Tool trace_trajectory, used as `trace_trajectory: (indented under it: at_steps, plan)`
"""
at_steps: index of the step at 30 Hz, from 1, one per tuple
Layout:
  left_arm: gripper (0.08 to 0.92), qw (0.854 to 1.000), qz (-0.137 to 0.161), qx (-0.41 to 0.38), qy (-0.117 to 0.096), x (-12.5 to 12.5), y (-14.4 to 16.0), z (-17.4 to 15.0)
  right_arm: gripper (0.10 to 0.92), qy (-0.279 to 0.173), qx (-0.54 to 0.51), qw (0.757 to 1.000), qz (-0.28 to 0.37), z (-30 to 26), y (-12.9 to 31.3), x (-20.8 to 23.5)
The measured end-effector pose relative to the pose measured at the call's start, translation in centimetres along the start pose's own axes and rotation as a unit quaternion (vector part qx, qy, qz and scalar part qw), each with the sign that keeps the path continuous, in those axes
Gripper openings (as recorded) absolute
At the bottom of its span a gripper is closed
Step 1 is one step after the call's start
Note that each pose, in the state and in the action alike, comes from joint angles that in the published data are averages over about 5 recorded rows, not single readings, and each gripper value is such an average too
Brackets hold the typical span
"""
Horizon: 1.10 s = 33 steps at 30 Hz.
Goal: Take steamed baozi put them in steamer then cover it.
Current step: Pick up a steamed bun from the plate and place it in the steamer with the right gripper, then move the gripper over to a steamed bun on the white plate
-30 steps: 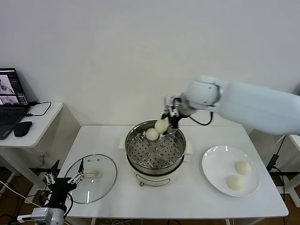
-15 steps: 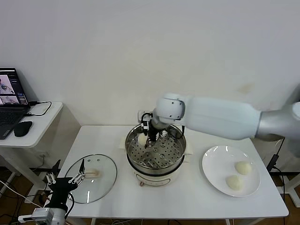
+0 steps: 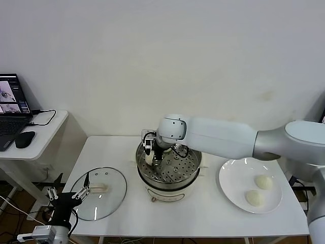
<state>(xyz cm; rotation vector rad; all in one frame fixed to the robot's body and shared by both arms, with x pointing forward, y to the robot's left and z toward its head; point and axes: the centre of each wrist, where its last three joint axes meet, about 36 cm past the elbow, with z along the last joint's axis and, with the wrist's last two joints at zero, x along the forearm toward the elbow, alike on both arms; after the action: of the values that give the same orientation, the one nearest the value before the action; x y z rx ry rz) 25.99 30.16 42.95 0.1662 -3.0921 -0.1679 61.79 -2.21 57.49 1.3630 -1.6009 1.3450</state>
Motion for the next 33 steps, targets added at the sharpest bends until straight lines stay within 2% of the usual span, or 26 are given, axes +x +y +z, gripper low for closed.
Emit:
trace_trajectory:
  at_steps: [4, 10, 15, 24, 33]
  plan:
    - [0.823, 1.0, 0.001, 0.002, -0.001, 0.0, -0.2, 0.0, 0.81, -0.004, -0.003, 1.0, -0.001, 0.1, -0.3, 0.5]
    - [0.823, 1.0, 0.006, 0.004, -0.005, 0.0, -0.6, -0.3, 0.822, -0.012, 0.003, 1.0, 0.0, 1.3, -1.1, 3.6]
    - [0.823, 1.0, 0.01, 0.003, -0.008, 0.0, -0.6, -0.6, 0.823, -0.015, 0.023, 1.0, -0.005, 4.2, -1.8, 8.0]
    - [0.823, 1.0, 0.015, -0.002, -0.005, 0.3, -0.8, -0.5, 0.823, -0.003, 0.067, 0.998, -0.009, 14.1, -0.7, 15.7]
    - [0.823, 1.0, 0.019, 0.0, -0.003, 0.5, -1.3, -0.4, 0.823, 0.049, 0.087, 0.995, -0.014, 24.1, 4.2, 17.8]
